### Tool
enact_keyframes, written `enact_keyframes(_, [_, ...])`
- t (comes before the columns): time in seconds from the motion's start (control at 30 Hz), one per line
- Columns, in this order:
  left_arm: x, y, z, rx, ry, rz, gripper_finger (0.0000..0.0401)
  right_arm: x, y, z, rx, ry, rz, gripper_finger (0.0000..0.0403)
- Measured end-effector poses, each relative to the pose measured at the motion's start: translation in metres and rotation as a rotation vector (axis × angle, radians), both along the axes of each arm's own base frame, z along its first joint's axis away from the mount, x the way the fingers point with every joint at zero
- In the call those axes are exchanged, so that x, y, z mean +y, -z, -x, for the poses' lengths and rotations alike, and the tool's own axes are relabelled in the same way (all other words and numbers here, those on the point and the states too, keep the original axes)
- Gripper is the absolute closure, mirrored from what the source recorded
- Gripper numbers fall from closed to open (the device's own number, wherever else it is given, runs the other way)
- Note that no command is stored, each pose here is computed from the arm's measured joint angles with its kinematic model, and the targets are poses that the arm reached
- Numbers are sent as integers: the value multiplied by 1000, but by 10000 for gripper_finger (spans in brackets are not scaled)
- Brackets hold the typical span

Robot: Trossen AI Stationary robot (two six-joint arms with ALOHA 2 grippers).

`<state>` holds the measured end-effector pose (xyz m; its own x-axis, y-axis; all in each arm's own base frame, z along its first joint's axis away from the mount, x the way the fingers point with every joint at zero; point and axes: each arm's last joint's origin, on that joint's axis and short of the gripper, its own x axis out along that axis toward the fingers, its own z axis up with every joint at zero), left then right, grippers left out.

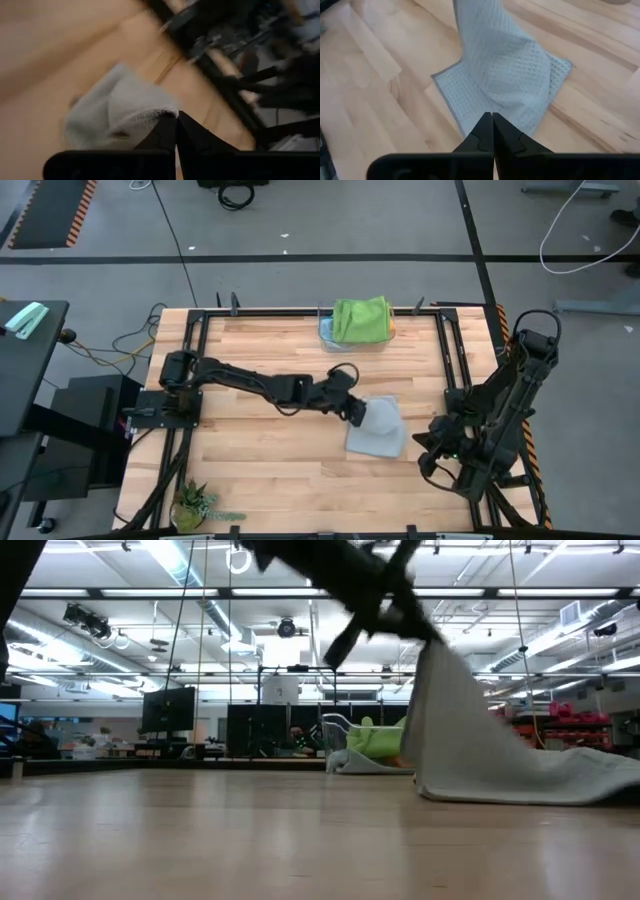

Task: Fold microfiber towels
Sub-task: Fold the gray microfiber cloth

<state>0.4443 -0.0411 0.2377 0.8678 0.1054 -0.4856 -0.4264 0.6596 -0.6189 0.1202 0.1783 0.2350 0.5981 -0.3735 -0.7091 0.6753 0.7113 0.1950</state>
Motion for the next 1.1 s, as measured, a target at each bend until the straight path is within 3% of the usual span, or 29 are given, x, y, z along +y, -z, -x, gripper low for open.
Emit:
enact_keyframes(0.13, [-10, 36, 11, 28, -25, 89, 395, 6, 0, 5, -13, -26, -24, 402])
enact_keyframes(0.33, [-16, 66, 31, -23, -50, 183, 393, 12, 0, 11, -28, -63, -55, 403])
enact_keyframes(0.47, [-12, 82, 43, -96, -136, 215, 394, 13, 0, 11, -31, -65, -62, 403])
enact_keyframes(0.67, [7, 93, 49, -113, -245, 209, 374, 12, 1, 10, -27, -68, -53, 403])
enact_keyframes(0.97, [42, 88, 45, -181, -363, 155, 388, 8, 3, 5, -44, 6, -82, 401])
enact_keyframes(1.1, [51, 83, 43, -228, -329, 140, 366, 6, 3, -2, -48, 34, -100, 391])
